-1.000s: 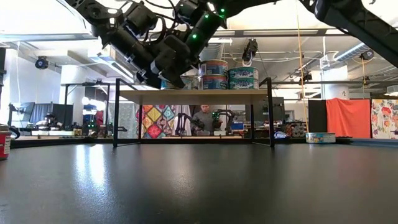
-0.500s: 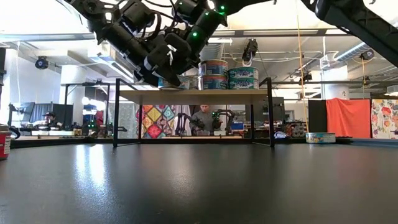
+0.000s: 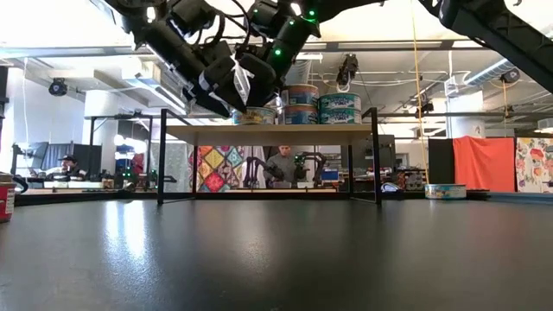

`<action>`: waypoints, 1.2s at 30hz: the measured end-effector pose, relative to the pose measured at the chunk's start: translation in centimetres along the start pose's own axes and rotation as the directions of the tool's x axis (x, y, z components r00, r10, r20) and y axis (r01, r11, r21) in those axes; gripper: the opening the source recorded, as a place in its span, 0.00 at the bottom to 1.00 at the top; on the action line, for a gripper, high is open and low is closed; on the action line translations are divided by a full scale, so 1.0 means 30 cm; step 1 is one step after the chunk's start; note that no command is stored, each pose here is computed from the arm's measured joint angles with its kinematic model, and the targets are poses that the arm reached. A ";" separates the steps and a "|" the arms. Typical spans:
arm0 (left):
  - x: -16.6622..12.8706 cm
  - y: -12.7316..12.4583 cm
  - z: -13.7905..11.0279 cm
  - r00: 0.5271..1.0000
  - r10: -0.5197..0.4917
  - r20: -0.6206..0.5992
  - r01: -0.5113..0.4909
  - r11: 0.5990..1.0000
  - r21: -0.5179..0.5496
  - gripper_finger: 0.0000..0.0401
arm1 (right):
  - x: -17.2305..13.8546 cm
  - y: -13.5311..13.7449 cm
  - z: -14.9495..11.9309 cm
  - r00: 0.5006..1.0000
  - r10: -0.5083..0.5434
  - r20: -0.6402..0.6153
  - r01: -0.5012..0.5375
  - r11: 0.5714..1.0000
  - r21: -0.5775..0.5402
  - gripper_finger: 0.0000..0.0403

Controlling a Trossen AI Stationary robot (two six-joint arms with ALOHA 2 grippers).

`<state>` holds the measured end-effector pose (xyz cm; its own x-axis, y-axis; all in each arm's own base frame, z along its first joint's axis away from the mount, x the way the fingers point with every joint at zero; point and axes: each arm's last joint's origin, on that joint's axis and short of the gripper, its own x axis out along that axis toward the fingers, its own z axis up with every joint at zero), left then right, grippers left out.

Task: Stack canned seafood by type on shelf
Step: Put the bottom yellow tuna can on the shelf

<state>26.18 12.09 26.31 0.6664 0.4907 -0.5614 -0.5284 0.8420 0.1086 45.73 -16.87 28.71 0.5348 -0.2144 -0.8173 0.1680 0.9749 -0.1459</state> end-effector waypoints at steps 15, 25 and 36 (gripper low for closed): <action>-0.194 0.030 0.093 0.987 -0.009 0.159 0.010 1.000 -0.006 1.00 | -0.050 -0.002 0.038 0.998 -0.019 0.056 0.019 1.000 -0.003 0.02; -0.348 0.052 0.098 0.968 0.007 0.251 0.001 1.000 -0.031 1.00 | -0.128 0.020 0.077 0.991 -0.025 0.128 0.028 0.999 -0.023 0.02; -0.322 0.048 0.006 0.996 0.014 0.085 -0.006 0.996 -0.089 0.93 | -0.385 0.157 0.095 0.978 -0.088 0.187 0.092 0.996 -0.015 0.02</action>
<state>19.08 8.61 32.04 0.7012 0.5196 -0.4882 -0.5774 0.8155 0.0387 42.72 -9.96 39.05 0.6633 -0.3063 -0.6828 0.2038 0.9519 -0.2291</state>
